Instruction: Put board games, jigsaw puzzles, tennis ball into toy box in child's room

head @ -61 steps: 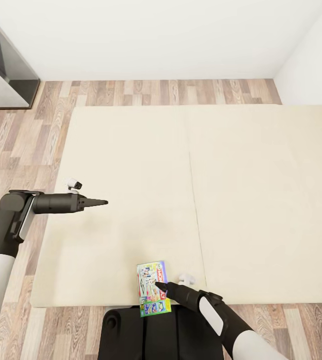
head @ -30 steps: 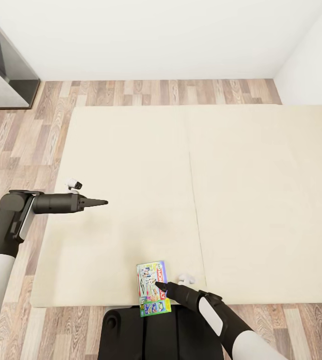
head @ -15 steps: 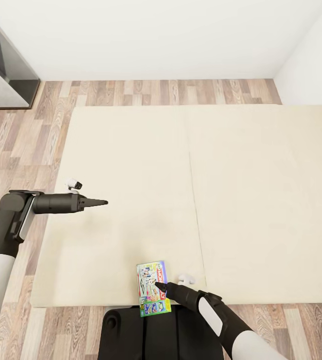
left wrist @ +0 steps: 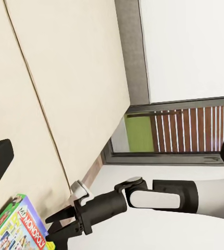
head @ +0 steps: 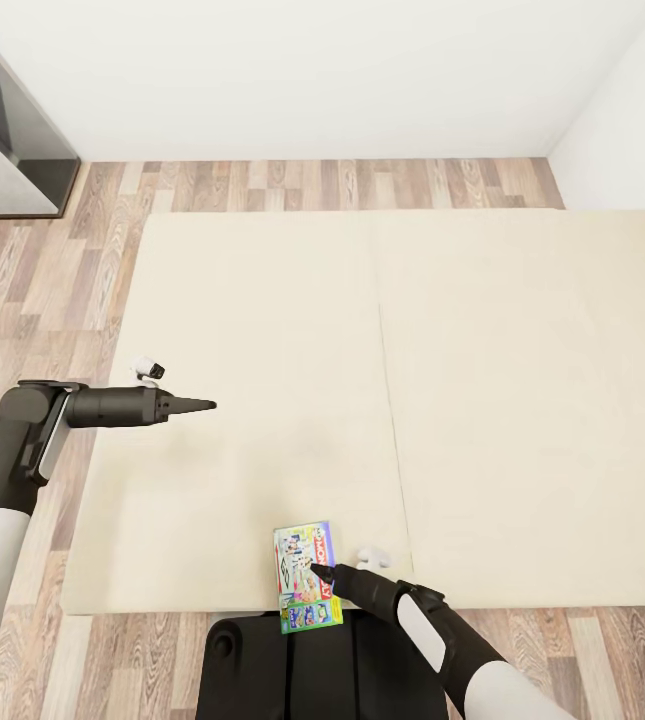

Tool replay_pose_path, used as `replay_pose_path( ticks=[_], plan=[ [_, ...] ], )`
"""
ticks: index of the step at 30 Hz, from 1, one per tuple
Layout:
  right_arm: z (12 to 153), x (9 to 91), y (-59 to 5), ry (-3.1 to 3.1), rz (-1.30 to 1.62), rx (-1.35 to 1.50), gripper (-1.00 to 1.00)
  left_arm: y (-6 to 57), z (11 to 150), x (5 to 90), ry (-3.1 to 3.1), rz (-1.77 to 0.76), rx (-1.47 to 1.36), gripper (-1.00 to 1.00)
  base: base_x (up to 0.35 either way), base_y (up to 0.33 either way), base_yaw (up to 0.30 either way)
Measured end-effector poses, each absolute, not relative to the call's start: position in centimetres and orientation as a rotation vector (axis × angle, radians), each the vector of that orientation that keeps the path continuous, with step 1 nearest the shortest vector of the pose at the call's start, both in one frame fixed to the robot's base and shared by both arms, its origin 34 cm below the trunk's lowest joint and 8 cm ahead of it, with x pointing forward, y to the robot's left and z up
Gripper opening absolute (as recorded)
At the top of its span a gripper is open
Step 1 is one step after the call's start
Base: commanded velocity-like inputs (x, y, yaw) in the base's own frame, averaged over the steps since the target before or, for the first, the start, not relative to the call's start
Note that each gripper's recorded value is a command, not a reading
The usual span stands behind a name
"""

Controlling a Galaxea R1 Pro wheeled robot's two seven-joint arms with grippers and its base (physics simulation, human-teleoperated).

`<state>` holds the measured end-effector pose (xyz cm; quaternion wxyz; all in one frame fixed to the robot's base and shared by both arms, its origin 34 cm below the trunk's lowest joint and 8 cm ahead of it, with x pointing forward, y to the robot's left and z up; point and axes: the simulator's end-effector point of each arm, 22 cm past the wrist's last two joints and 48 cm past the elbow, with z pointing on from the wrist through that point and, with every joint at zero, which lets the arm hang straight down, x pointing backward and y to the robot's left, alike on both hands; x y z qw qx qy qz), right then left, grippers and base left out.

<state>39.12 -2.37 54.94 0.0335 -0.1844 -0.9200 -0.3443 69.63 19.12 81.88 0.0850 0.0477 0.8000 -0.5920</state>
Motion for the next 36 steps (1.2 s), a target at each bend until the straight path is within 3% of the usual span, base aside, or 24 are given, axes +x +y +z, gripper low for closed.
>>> replay_pose_path(
  ticks=[36],
  plan=[
    [54.1,37.7,-2.4,-2.802,-1.041,-0.582,1.00,19.1,80.0,69.0,2.408,-1.781,0.115,1.00,0.000,0.000,0.000]
  ],
)
